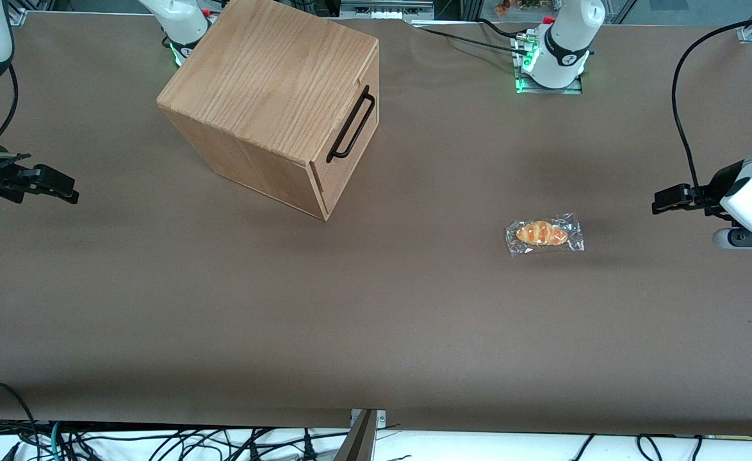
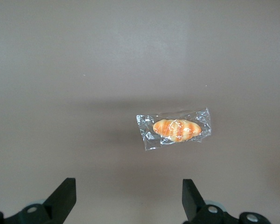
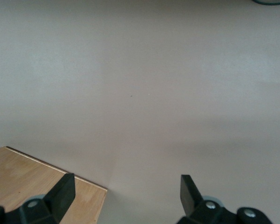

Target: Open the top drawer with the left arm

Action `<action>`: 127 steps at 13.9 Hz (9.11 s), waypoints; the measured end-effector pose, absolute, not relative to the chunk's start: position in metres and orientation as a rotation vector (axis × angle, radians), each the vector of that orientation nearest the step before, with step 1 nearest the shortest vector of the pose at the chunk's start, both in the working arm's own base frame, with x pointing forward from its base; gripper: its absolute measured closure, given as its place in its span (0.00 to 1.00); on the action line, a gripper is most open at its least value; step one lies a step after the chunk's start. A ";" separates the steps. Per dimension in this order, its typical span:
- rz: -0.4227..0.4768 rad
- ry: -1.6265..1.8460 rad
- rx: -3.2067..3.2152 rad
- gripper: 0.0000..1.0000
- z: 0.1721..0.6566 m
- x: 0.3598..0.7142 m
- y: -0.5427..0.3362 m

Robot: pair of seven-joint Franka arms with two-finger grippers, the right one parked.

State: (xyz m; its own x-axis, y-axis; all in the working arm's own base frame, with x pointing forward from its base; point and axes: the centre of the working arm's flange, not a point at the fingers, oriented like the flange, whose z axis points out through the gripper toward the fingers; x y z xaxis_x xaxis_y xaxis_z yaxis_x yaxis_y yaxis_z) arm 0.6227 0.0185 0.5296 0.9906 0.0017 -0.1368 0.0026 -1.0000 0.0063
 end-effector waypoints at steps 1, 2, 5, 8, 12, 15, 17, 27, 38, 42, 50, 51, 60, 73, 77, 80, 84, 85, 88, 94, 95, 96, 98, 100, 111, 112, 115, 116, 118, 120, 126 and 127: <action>-0.217 -0.007 3.127 0.00 0.529 0.623 0.015; -0.222 -0.023 3.125 0.00 0.529 0.623 0.009; -0.256 -0.118 3.110 0.00 0.527 0.620 -0.026; -0.274 -0.189 3.050 0.00 0.526 0.615 -0.070; -0.315 -0.295 3.001 0.00 0.517 0.608 -0.125; -0.364 -0.297 2.987 0.00 0.508 0.597 -0.176; -0.389 -0.284 2.983 0.00 0.507 0.584 -0.218; -0.392 -0.247 2.919 0.00 0.501 0.541 -0.337; -0.372 -0.239 2.913 0.00 0.475 0.478 -0.455; -0.392 -0.241 2.913 0.00 0.457 0.478 -0.461; -0.413 -0.288 2.907 0.00 0.425 0.461 -0.487; -0.409 -0.287 2.906 0.00 0.425 0.461 -0.487; -0.403 -0.325 2.896 0.00 0.409 0.445 -0.506; -0.414 -0.322 2.898 0.00 0.398 0.445 -0.507; -0.409 -0.326 2.908 0.00 0.394 0.445 -0.505; -0.405 -0.330 2.913 0.00 0.393 0.445 -0.504; -0.404 -0.327 2.913 0.00 0.393 0.446 -0.504; -0.403 -0.325 2.913 0.00 0.393 0.447 -0.503; -0.377 -0.339 2.936 0.00 0.392 0.451 -0.500; -0.379 -0.325 2.953 0.00 0.390 0.458 -0.489; -0.383 -0.321 2.955 0.00 0.390 0.460 -0.487; -0.388 -0.316 2.957 0.00 0.390 0.461 -0.484; -0.395 -0.300 2.961 0.00 0.391 0.467 -0.478; -0.398 -0.267 2.966 0.00 0.392 0.477 -0.465; -0.427 -0.167 2.989 0.00 0.394 0.501 -0.416; -0.427 -0.158 2.991 0.00 0.393 0.503 -0.412; -0.431 -0.151 2.987 0.00 0.392 0.503 -0.409; -0.431 -0.150 2.986 0.00 0.391 0.503 -0.408; -0.430 -0.147 2.984 0.00 0.391 0.502 -0.408; -0.429 -0.144 2.986 0.00 0.392 0.502 -0.407; -0.428 -0.137 2.994 0.00 0.394 0.498 -0.403; -0.428 -0.135 2.995 0.00 0.394 0.498 -0.403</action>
